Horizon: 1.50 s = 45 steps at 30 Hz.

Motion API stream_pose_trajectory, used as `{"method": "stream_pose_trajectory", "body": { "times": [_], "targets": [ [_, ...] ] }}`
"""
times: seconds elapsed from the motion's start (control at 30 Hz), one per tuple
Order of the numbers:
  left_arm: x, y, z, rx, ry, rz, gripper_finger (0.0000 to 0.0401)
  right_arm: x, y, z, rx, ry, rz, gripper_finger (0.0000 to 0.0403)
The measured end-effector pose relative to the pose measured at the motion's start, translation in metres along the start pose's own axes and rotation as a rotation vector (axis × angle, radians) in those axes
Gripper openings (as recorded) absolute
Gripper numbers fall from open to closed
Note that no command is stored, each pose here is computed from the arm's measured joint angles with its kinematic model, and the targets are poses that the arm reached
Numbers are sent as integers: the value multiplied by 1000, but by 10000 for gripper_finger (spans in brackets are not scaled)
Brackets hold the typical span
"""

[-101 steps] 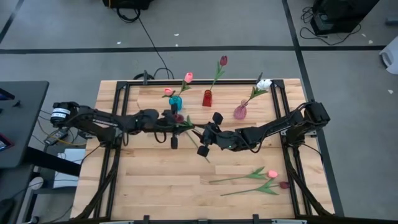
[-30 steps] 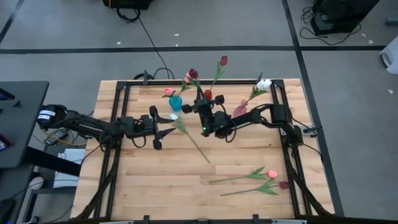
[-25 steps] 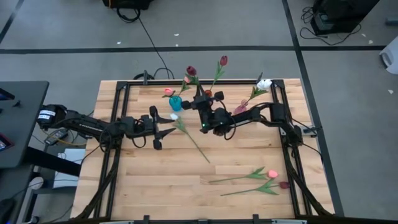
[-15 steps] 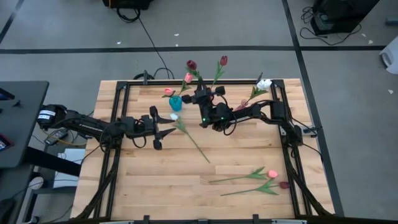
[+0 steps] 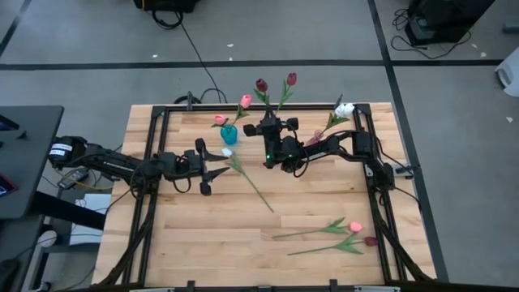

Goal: Sort flowers into vase by color
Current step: Put the top red tulip into the red vase

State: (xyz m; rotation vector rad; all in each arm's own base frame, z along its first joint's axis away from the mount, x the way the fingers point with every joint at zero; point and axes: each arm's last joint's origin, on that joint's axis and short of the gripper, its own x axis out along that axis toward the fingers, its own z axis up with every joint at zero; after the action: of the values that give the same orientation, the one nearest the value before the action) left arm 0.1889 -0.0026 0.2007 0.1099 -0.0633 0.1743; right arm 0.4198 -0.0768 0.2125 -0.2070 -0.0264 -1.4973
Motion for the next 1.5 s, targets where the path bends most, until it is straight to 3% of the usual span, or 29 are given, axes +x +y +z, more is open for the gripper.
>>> {"method": "stream_pose_trajectory", "body": {
  "times": [0.33,0.6,1.07,1.5],
  "targets": [
    [0,0,0,-1,-1,1,166,-1,3,-9,-56,49,-20,12],
    [0,0,0,-1,0,8,166,-2,14,-26,-100,79,48,11],
    [0,0,0,0,4,11,166,3,18,-48,-66,143,78,10],
    [0,0,0,0,5,11,166,5,18,-52,-45,154,95,10]
  ]
}}
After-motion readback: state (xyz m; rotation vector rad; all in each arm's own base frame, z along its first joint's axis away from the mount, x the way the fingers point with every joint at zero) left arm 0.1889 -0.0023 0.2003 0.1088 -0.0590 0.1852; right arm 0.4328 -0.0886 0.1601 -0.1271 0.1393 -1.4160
